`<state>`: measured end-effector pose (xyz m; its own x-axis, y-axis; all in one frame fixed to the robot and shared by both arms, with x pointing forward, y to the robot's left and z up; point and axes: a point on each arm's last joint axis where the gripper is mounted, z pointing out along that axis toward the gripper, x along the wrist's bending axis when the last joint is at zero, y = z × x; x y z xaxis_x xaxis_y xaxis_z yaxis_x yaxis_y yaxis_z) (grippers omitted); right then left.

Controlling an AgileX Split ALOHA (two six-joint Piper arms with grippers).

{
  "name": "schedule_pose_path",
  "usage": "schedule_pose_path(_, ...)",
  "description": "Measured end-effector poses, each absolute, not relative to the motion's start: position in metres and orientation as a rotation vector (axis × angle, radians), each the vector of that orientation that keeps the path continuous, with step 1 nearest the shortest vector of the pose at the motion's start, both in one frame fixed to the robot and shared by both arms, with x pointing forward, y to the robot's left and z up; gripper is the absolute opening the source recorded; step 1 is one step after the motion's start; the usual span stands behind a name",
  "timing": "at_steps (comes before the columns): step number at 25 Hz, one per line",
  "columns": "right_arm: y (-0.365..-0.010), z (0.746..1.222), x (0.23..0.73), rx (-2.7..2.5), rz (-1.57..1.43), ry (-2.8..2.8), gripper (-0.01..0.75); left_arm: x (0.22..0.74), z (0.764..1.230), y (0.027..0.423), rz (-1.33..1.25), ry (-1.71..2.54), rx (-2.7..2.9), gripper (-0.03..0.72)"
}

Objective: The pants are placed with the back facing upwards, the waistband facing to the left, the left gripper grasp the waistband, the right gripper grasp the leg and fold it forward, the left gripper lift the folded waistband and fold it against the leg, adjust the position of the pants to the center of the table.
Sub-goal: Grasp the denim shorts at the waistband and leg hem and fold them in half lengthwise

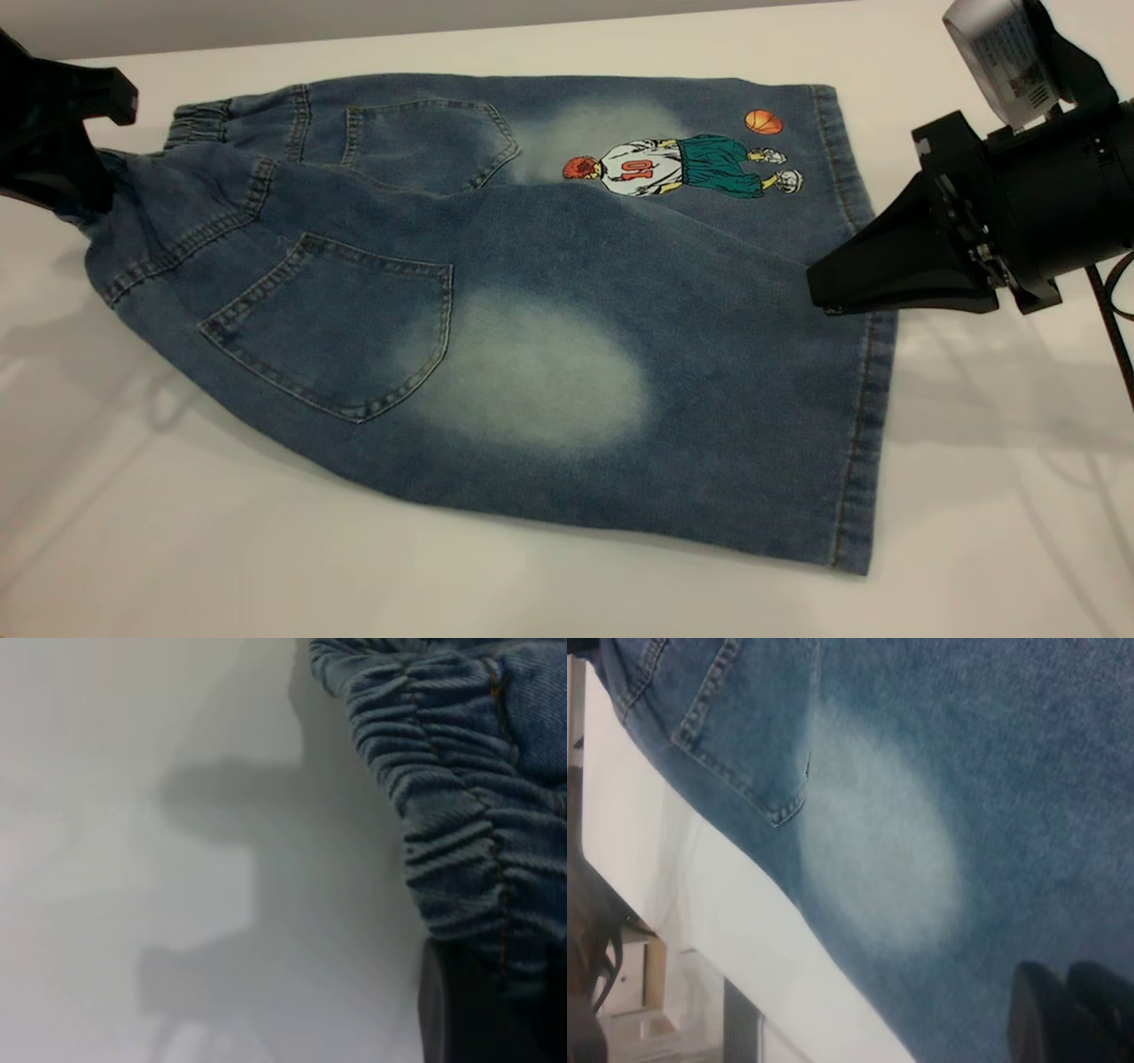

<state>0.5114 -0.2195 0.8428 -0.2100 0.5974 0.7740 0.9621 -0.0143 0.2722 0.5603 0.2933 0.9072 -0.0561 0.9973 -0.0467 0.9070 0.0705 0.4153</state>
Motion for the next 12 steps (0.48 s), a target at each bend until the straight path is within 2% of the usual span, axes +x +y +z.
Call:
schedule_pose_path(3, -0.218, 0.843, 0.505, -1.53, -1.078, -1.862, 0.04, 0.56, 0.907, 0.293, 0.396, 2.035, 1.904, 0.162)
schedule_pose_path(5, -0.217, 0.843, 0.499, -1.49, -1.019, -1.855, 0.094, 0.56, 0.907, 0.293, 0.396, 2.034, 1.905, 0.162)
schedule_pose_path(12, -0.211, 0.841, 0.475, -1.487, -0.859, -1.726, 0.438, 0.56, 0.907, 0.293, 0.396, 2.034, 1.905, 0.162)
